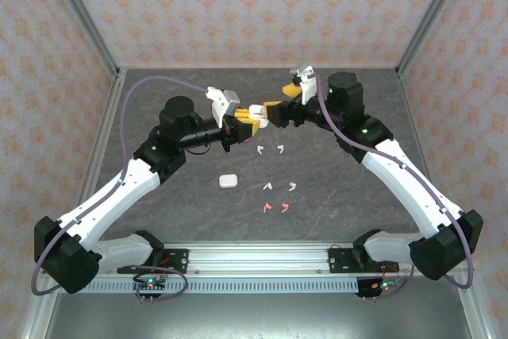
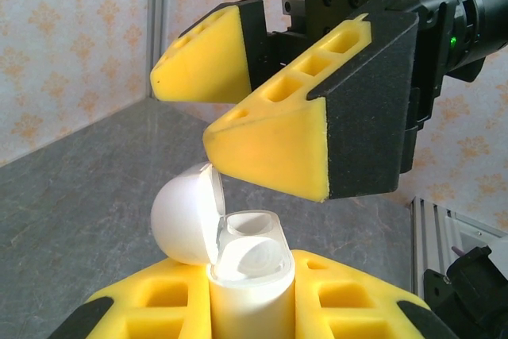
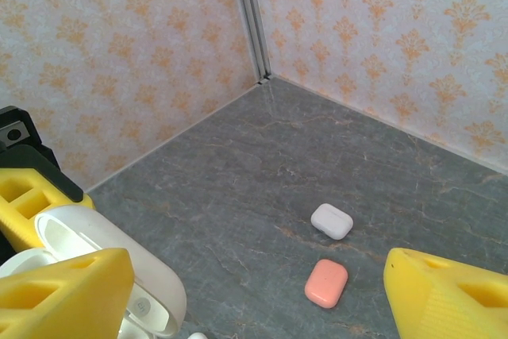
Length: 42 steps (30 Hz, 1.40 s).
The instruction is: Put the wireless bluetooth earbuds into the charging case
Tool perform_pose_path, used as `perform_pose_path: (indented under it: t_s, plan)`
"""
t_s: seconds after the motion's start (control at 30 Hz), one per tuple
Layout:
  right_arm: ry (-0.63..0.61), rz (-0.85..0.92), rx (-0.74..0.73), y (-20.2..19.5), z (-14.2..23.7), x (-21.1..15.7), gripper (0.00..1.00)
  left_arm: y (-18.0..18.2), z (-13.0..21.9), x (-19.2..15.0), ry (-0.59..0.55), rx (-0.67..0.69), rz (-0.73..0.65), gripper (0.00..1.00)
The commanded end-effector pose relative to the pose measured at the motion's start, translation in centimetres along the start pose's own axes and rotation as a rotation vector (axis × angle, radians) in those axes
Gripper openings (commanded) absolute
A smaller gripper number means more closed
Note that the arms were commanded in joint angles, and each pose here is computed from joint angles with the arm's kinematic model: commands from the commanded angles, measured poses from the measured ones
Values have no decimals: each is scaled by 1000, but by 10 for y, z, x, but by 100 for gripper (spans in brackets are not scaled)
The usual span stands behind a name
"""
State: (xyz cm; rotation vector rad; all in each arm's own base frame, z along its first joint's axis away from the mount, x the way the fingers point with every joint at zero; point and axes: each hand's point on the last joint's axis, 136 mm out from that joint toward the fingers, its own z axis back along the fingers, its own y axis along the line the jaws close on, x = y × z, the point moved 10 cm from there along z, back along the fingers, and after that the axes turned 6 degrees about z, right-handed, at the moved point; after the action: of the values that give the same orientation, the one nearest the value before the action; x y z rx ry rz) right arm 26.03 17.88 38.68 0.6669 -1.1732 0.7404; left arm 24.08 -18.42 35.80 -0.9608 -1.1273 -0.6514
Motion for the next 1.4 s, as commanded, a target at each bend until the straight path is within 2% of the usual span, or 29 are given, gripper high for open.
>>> perform_pose_path:
  t_s: [0.0,0.33,0.47,0.73,0.9,1.13,1.37]
  plan:
    - [-35,8,-23,0,7,11,83,-8,1,8,-34,-44,-58,3]
    - [-65,-1,45,6,21,13,86,-4,0,2,-19,-11,-86,1]
    - [-106,-27,33,10,45,17,89,-3,2,-3,-39,10,-113,0]
    - [-18,-88,-4,4,50,-10,89,-12,6,-10,-49,41,-259,0]
    - [-7,-107,-33,2,49,-20,89,-17,12,-8,-62,99,-329,0]
    - [138,-203,-219,-18,34,-56,88,-26,20,-8,-88,127,-427,0]
    - [291,-365,-270,-38,-2,-101,78,-28,24,-6,-81,141,-441,0]
